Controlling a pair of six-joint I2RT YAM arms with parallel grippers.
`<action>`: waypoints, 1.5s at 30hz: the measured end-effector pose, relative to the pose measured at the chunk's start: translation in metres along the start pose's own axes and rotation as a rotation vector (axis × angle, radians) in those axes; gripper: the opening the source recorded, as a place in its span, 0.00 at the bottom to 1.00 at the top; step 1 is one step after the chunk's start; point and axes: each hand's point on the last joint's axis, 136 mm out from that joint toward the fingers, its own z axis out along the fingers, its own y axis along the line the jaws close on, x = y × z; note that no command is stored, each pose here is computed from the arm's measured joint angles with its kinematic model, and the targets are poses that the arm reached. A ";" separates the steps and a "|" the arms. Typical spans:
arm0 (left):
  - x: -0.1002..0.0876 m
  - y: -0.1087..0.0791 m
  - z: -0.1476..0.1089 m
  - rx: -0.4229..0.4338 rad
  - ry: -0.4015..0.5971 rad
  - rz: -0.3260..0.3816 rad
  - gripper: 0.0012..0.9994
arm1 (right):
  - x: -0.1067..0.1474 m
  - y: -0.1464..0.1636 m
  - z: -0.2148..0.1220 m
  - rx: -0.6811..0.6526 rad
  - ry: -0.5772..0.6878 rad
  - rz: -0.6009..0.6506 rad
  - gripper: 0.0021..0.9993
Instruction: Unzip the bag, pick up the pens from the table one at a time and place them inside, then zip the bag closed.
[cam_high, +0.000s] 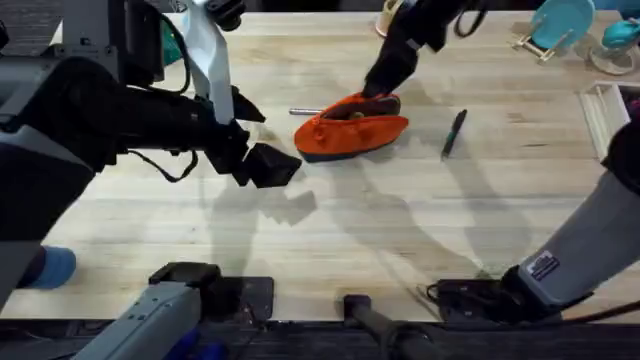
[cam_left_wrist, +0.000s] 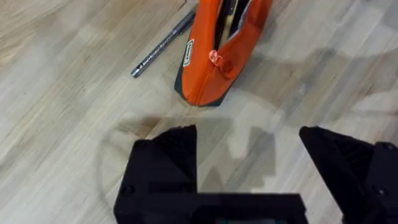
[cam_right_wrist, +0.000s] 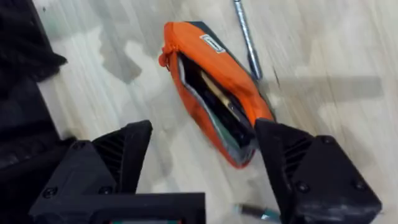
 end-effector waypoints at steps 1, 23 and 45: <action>0.000 0.000 0.000 0.000 0.000 0.000 1.00 | 0.000 -0.001 -0.007 0.006 -0.004 0.022 1.00; 0.000 0.000 0.000 0.000 0.000 0.000 1.00 | 0.031 -0.030 -0.060 0.055 -0.057 0.923 1.00; 0.000 0.000 0.000 0.000 0.000 0.000 1.00 | 0.104 -0.081 -0.083 0.574 0.075 1.342 1.00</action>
